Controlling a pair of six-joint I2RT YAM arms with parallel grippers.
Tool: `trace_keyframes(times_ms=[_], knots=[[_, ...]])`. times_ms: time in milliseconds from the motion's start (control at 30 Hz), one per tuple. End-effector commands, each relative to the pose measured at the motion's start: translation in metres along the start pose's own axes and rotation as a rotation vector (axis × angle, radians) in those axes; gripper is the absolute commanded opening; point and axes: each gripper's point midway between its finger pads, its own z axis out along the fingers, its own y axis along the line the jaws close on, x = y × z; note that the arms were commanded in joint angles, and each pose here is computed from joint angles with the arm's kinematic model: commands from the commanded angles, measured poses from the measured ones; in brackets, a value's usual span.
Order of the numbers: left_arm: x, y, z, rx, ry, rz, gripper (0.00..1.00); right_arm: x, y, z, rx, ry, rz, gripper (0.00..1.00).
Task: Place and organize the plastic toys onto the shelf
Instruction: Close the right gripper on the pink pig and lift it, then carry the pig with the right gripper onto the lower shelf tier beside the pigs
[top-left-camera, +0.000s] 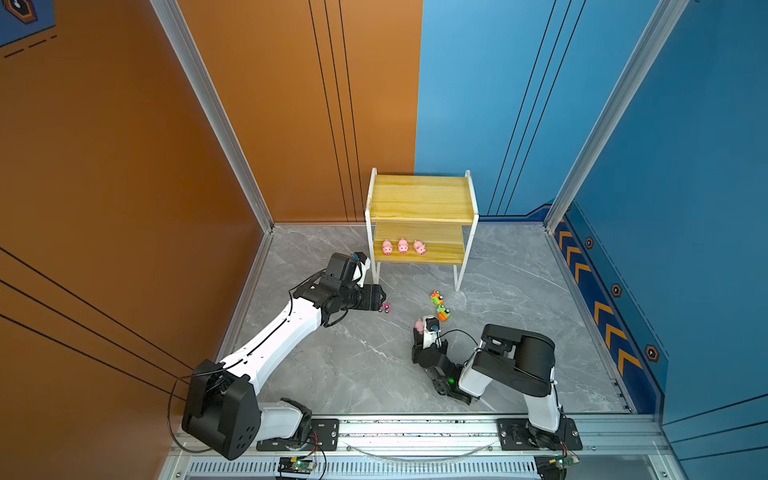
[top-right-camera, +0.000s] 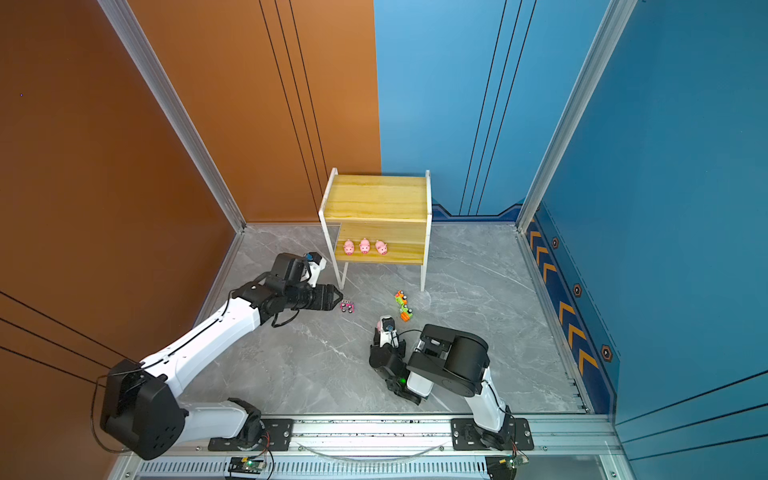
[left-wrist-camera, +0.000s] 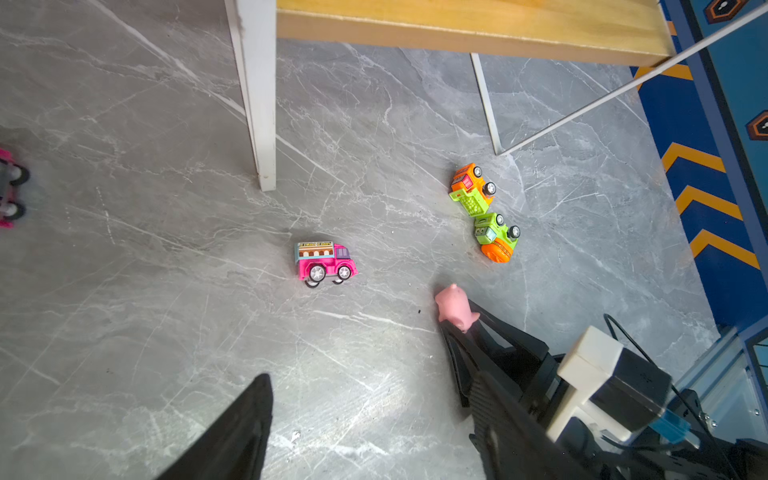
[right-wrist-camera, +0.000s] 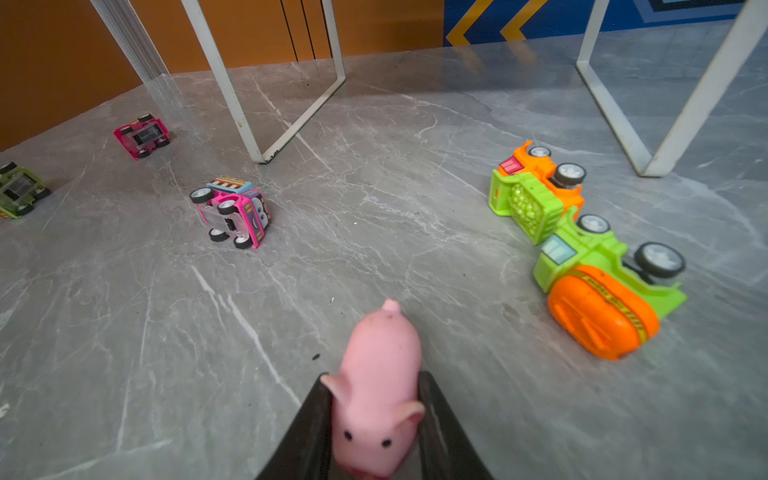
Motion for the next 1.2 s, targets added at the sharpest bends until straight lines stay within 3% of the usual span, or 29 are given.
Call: trace_keyframes(times_ms=[0,200,467,1167], knots=[[-0.004,-0.003,-0.005,0.016,-0.019,0.001,0.76,0.003,0.007,-0.007,-0.092,0.061,-0.003,0.32],[-0.003,-0.002,0.000,0.015,-0.003,-0.002,0.76,-0.024,0.026,-0.020,-0.247,0.100,-0.011,0.31],[-0.005,-0.001,-0.003,0.008,-0.014,0.005,0.76,-0.060,0.034,-0.032,-0.318,0.145,-0.066,0.31],[0.003,-0.033,-0.012,0.111,-0.010,0.140,0.78,-0.107,0.021,-0.052,-0.289,0.095,-0.099,0.31]])
